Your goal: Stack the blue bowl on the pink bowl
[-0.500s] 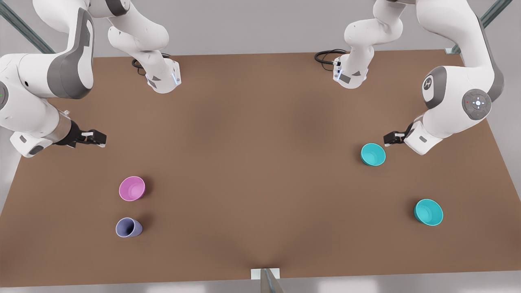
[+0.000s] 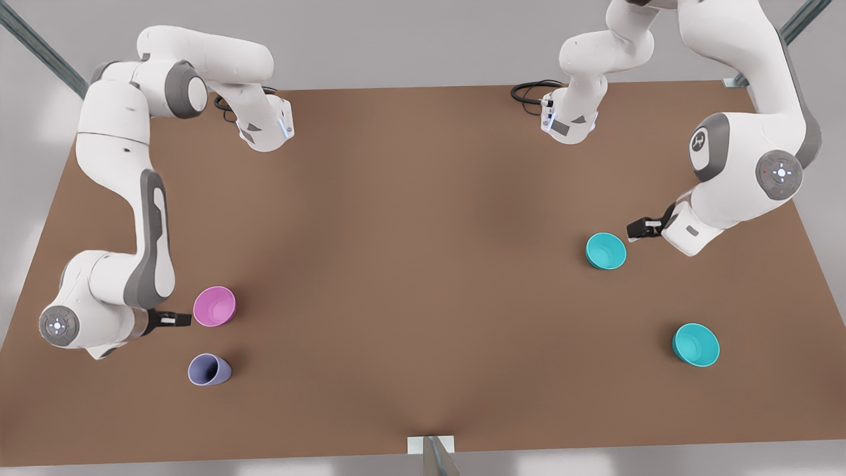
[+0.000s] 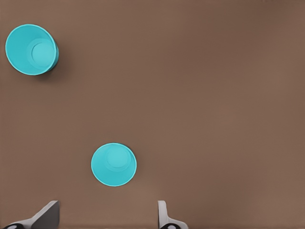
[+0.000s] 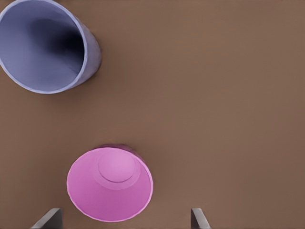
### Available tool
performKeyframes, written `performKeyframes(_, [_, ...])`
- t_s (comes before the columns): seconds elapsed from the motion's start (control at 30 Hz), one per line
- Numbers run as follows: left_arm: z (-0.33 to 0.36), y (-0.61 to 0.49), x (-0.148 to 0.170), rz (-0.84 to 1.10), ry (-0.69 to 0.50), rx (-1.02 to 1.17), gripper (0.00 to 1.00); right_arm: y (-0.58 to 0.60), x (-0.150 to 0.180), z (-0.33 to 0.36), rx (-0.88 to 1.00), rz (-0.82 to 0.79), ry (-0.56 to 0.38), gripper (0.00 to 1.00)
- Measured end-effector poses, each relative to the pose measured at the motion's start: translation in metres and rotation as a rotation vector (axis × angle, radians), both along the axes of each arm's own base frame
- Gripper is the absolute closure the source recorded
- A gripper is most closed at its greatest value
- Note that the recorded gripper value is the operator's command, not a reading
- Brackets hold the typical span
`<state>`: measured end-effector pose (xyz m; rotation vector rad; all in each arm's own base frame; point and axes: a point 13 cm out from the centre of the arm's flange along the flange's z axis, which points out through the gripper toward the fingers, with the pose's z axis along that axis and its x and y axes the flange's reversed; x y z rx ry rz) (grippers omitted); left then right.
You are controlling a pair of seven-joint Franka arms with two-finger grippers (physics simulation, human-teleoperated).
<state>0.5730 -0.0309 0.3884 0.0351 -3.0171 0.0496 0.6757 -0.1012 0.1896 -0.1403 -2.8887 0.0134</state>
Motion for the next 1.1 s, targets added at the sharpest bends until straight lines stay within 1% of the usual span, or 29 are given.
performKeyframes(0.13, [-0.002, 0.003, 0.001, 0.006, 0.002, 0.000, 0.00, -0.002, -0.018, -0.015, 0.033, -0.028, -0.005, 0.00])
performKeyframes(0.33, [-0.003, 0.002, 0.001, 0.006, 0.003, 0.000, 0.00, 0.005, -0.050, -0.066, 0.050, -0.039, -0.014, 0.00])
performKeyframes(0.57, [-0.008, 0.010, 0.002, 0.021, 0.012, -0.002, 0.00, 0.000, -0.049, -0.093, 0.054, -0.054, -0.053, 0.00])
performKeyframes(0.83, [-0.010, 0.011, 0.005, 0.022, 0.012, -0.002, 0.00, -0.008, -0.061, -0.135, 0.066, -0.072, -0.022, 0.00])
performKeyframes(0.87, [-0.010, 0.011, 0.005, 0.022, 0.011, -0.002, 0.00, -0.009, -0.063, -0.138, 0.066, -0.073, -0.019, 0.03])
performKeyframes(0.9, [-0.009, 0.011, 0.006, 0.022, 0.010, -0.002, 0.00, -0.010, -0.064, -0.139, 0.067, -0.074, -0.018, 0.15])
performKeyframes(0.93, [-0.010, 0.011, 0.006, 0.022, 0.010, -0.002, 0.00, -0.011, -0.064, -0.140, 0.069, -0.075, -0.018, 0.33])
performKeyframes(1.0, [-0.012, 0.011, 0.006, 0.022, 0.015, -0.002, 0.00, -0.011, -0.064, -0.140, 0.076, -0.077, -0.019, 0.59])
performKeyframes(1.03, [-0.013, 0.011, 0.006, 0.023, 0.016, -0.002, 0.00, -0.010, -0.064, -0.140, 0.082, -0.076, -0.020, 0.66])
performKeyframes(1.07, [-0.016, 0.011, 0.006, 0.022, 0.021, -0.003, 0.00, -0.008, -0.064, -0.140, 0.090, -0.075, -0.021, 0.77])
performKeyframes(1.1, [-0.019, 0.010, 0.007, 0.021, 0.027, -0.006, 0.00, -0.006, -0.064, -0.140, 0.097, -0.072, -0.022, 0.79])
